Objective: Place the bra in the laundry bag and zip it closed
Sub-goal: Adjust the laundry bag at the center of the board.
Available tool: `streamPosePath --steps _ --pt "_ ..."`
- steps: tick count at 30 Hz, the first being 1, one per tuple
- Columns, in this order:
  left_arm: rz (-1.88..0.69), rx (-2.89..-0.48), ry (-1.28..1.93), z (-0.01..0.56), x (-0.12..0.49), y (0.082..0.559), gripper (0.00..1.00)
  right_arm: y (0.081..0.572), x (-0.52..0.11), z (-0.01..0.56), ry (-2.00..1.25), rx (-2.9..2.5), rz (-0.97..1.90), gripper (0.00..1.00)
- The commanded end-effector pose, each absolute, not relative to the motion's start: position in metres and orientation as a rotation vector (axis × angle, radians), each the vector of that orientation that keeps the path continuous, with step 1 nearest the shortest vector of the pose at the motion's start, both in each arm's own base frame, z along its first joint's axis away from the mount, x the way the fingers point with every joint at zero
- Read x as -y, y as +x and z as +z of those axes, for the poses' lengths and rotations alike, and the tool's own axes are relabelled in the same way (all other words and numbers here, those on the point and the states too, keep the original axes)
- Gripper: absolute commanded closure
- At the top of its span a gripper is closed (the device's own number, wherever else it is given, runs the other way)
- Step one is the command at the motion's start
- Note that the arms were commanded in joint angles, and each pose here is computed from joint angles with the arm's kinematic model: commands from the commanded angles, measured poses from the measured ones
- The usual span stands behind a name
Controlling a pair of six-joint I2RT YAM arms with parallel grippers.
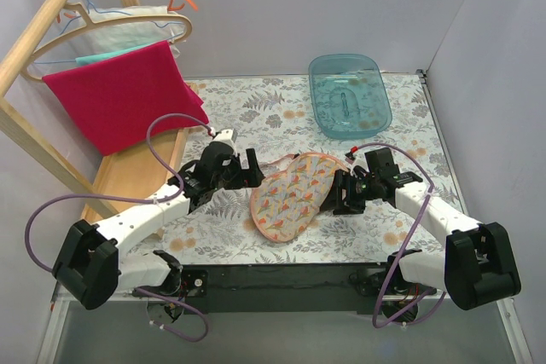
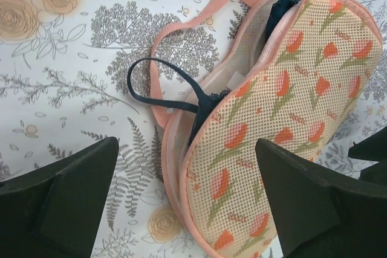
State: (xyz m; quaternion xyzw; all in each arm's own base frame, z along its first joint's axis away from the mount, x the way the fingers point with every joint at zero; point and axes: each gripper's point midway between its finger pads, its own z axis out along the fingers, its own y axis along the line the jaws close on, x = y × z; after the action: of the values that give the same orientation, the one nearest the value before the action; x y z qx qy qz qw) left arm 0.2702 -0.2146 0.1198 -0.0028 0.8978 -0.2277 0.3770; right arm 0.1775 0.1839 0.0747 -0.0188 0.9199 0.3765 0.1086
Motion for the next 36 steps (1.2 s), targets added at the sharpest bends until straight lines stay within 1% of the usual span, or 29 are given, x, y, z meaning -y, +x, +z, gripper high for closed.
streamPosePath --steps 1,8,20,28,32,33,35,36 --pt "-0.645 -2.183 0.162 0.134 0.233 0.289 0.02 0.185 -0.188 0.078 -0.067 -2.684 1.109 0.33" --pt "-0.848 -2.115 0.313 0.139 0.270 0.287 0.02 0.182 -0.186 0.074 -0.068 -2.697 1.105 0.33" --pt "-0.915 -2.168 0.375 0.111 0.289 0.290 0.02 0.181 -0.186 0.071 -0.064 -2.711 1.103 0.33" --pt "-1.024 -2.182 0.403 0.112 0.301 0.279 0.02 0.181 -0.186 0.067 -0.063 -2.725 1.100 0.33" --pt "-1.136 -2.196 0.433 0.116 0.310 0.266 0.09 0.180 -0.187 0.066 -0.062 -2.731 1.107 0.33" --pt "-1.159 -2.200 0.440 0.117 0.312 0.263 0.14 0.180 -0.187 0.064 -0.063 -2.737 1.106 0.33" --pt "-1.227 -2.208 0.463 0.120 0.318 0.256 0.18 0.179 -0.188 0.063 -0.070 -2.743 1.108 0.33" --pt "-1.248 -2.207 0.475 0.121 0.320 0.253 0.22 0.178 -0.188 0.061 -0.069 -2.756 1.110 0.33"
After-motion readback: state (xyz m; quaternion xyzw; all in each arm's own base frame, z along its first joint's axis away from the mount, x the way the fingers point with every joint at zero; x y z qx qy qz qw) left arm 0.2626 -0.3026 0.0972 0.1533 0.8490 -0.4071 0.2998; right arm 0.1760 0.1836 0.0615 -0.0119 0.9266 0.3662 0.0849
